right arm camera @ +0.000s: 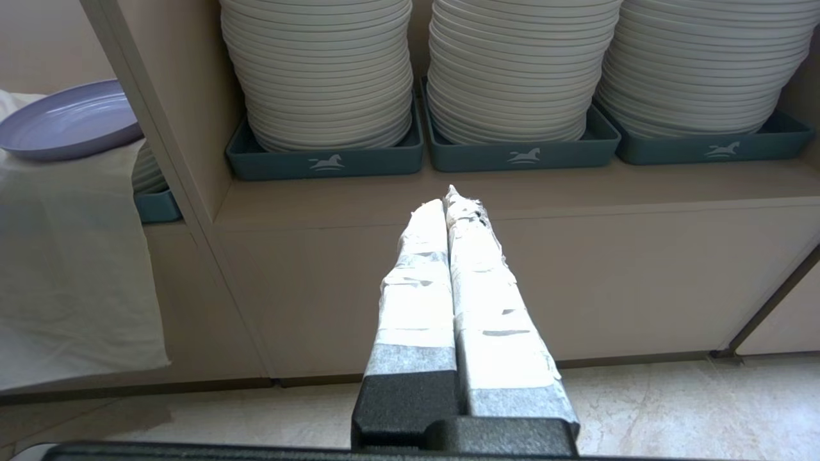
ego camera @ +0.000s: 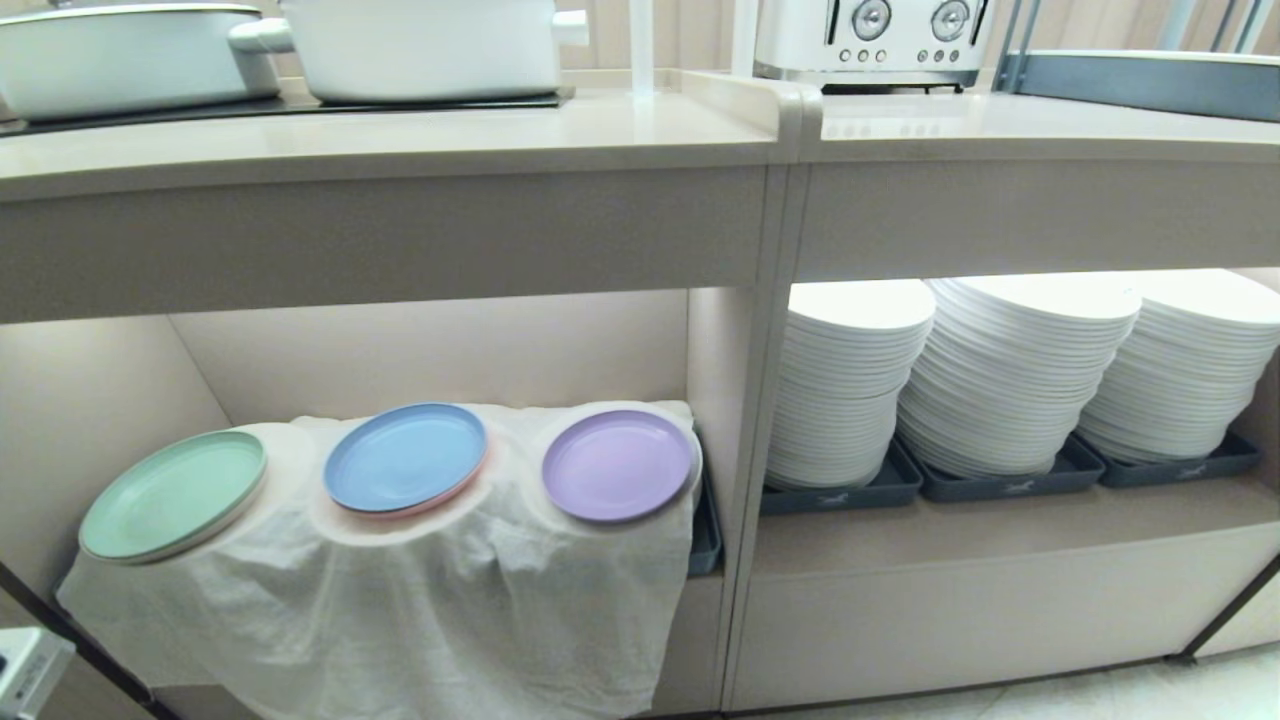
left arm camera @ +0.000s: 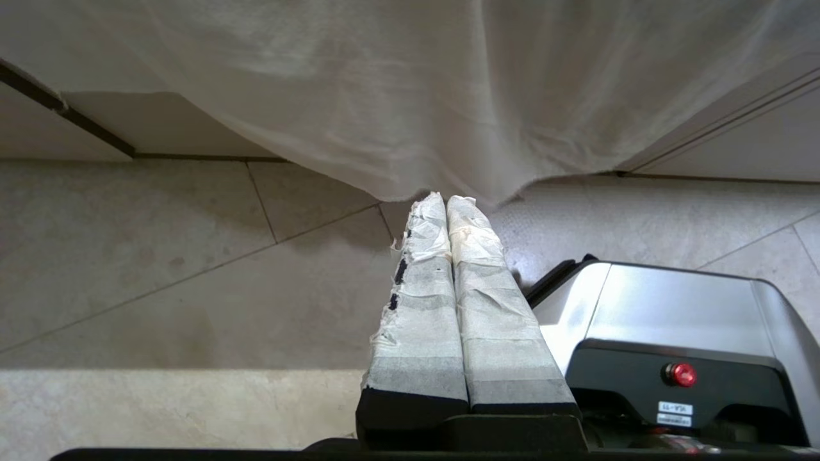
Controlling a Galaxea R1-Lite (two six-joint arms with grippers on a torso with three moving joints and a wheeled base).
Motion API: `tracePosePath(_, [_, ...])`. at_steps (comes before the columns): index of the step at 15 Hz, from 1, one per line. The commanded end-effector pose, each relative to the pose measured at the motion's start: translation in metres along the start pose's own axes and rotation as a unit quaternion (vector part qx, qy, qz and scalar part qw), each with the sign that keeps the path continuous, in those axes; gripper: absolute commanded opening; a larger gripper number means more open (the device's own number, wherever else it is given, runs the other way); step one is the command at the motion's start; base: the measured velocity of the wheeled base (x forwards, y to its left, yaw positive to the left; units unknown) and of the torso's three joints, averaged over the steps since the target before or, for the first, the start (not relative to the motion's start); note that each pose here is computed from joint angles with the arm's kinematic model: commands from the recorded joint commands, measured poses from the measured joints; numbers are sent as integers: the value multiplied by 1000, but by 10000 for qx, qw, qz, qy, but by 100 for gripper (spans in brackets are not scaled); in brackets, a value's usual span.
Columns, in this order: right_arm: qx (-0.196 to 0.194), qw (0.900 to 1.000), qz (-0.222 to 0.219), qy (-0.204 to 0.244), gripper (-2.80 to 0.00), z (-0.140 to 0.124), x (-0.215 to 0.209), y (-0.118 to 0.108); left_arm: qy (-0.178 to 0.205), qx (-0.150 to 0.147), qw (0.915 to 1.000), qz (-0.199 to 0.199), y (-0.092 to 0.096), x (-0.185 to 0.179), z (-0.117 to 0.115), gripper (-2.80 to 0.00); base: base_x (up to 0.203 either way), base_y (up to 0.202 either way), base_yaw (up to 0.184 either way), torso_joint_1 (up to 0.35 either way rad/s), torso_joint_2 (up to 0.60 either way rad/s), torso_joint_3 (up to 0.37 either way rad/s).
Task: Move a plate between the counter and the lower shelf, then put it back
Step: Pick up the plate in the cupboard
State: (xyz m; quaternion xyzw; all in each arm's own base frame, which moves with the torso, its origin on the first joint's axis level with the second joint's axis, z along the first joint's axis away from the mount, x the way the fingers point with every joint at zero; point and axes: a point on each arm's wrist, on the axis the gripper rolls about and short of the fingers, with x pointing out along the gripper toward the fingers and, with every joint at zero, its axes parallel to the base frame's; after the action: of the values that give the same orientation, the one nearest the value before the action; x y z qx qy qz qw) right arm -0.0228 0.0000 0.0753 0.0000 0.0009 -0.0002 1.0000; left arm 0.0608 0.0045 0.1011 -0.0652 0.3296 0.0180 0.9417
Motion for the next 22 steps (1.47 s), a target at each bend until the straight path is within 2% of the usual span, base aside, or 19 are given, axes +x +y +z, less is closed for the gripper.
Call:
tracePosePath(1, [0, 10000, -5, -1, -280, 0, 0, 0, -189, 39, 9998, 9, 1, -5, -5, -280, 0, 0, 0, 0, 0, 0])
tracePosePath(7, [0, 10000, -5, -1, -280, 0, 0, 0, -480, 118, 9988, -15, 1, -12, -26, -280, 0, 0, 0, 0, 0, 0])
tracePosePath(12, [0, 10000, -5, -1, -280, 0, 0, 0, -895, 116, 9959, 58, 1, -19, -31, -280, 0, 0, 0, 0, 0, 0])
tracePosePath(22, [0, 10000, -11, -1, -280, 0, 0, 0, -2013, 180, 9793, 67, 1, -35, -47, -280, 0, 0, 0, 0, 0, 0])
